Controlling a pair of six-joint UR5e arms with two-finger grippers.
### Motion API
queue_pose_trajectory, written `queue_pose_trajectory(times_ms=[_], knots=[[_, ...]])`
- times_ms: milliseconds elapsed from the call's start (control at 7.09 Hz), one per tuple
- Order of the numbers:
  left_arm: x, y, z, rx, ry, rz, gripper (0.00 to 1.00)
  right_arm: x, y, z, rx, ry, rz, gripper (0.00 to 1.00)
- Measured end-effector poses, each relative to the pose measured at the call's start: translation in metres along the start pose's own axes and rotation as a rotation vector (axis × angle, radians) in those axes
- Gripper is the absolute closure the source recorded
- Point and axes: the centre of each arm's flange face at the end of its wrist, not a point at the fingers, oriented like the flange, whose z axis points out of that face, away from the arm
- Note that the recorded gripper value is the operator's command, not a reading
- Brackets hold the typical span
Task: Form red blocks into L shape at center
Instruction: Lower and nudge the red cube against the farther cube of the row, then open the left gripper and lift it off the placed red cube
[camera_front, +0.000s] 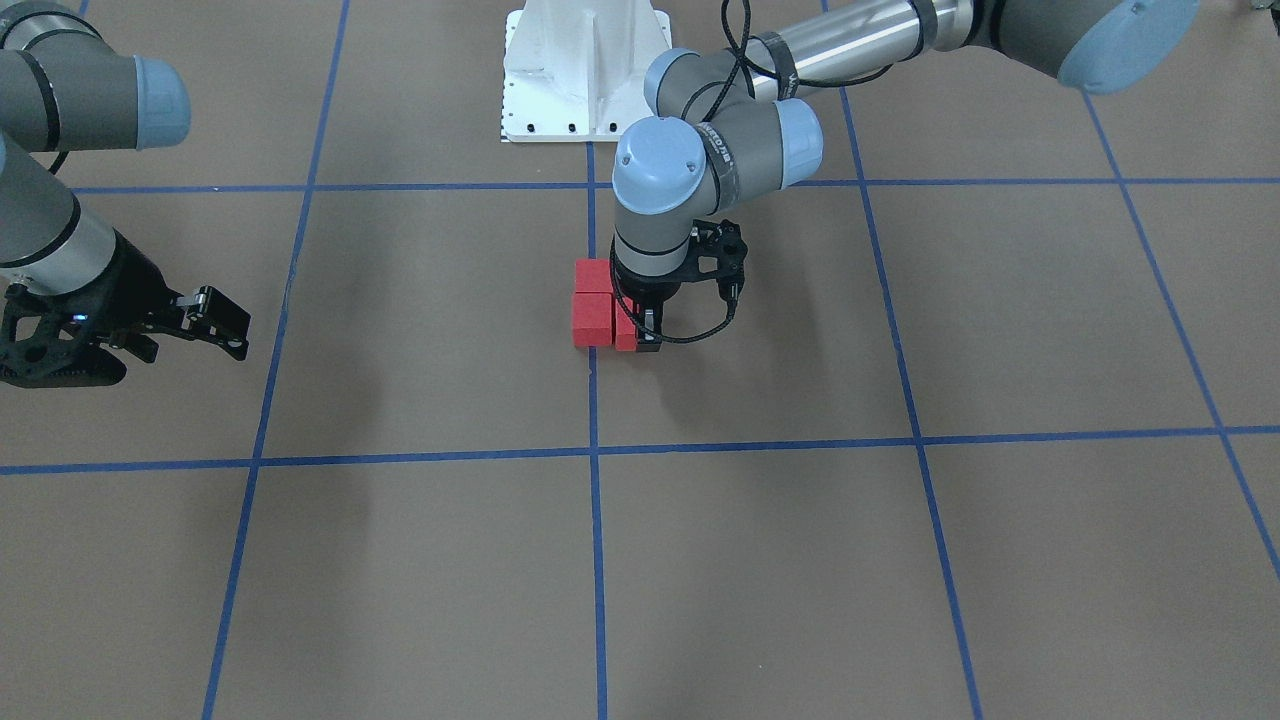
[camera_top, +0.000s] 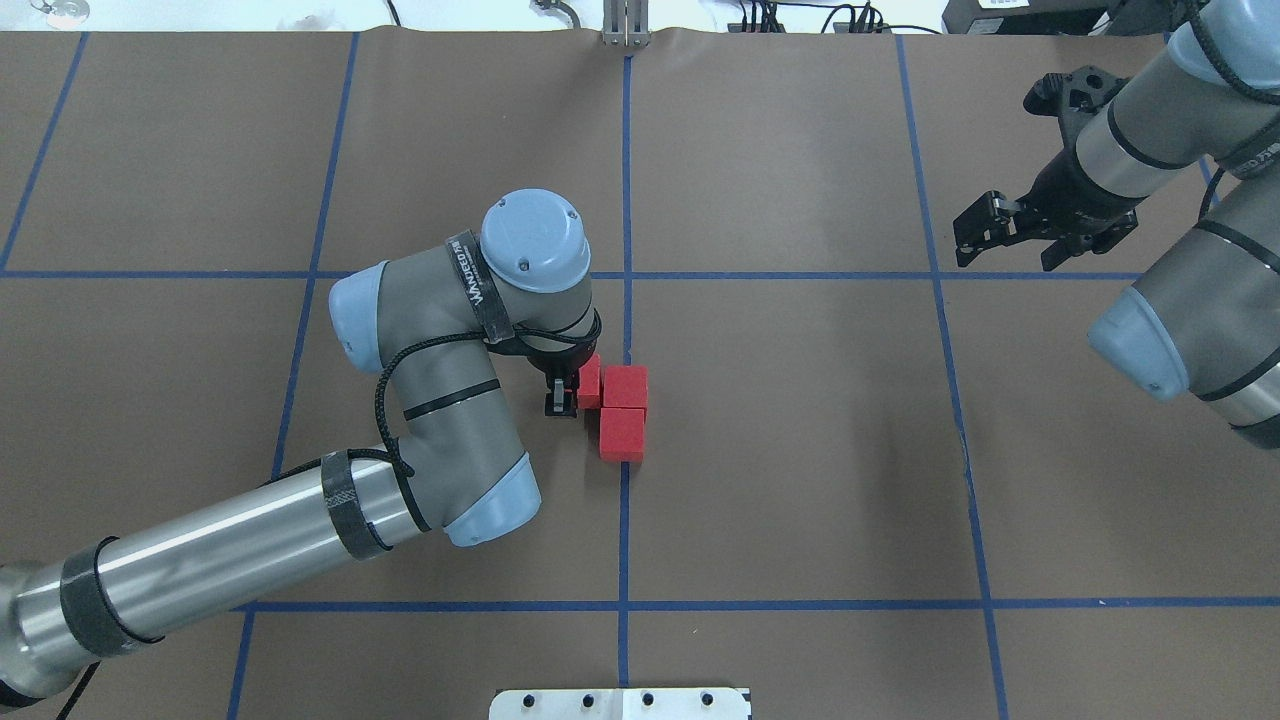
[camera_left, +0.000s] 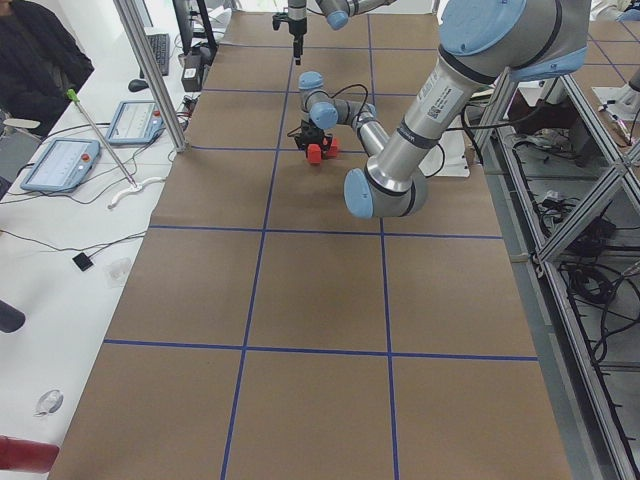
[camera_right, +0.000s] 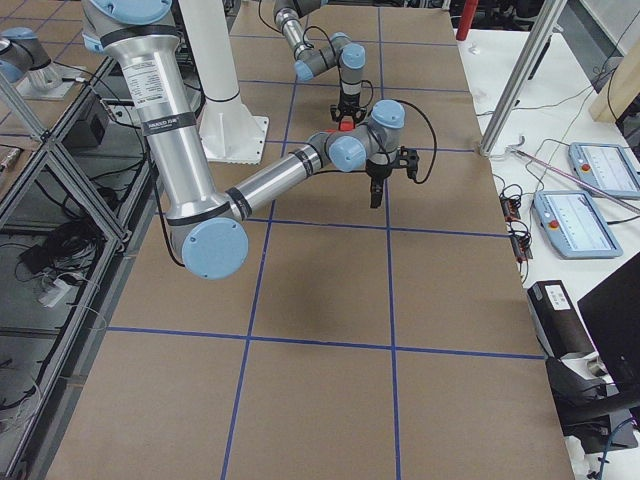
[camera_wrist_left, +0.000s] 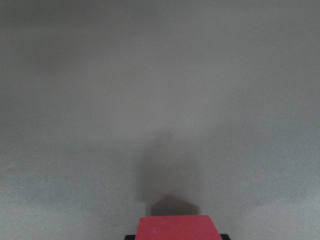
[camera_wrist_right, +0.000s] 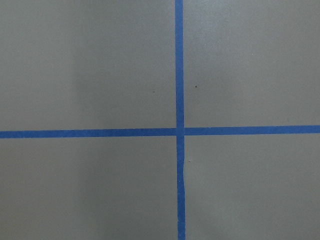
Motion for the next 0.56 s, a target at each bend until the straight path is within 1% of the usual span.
queue_pose_trajectory(times_ms=[141,282,423,564], knots=[[-0.0001,0.0002,0.0002,0.0,0.0,0.0,0.99,-0.0004,-0.0001,-0.0002,0.0,0.0,-0.001,0.0],[-0.0001,0.0,0.0006,0.001,-0.001,0.0,0.21,-0.0005,-0.0002,-0.0003,0.001,-0.001,-0.001,0.0],[-0.0012,-0.0004,0.0024,0.002,-0.004,0.004,0.0,-0.0006,-0.0002,-0.0004,0.001,-0.001,-0.002,0.0],[-0.0027,0.0001,0.0035,0.003,-0.007,0.005,0.0,-0.0008,-0.0004,-0.0004,0.001,-0.001,-0.002,0.0]])
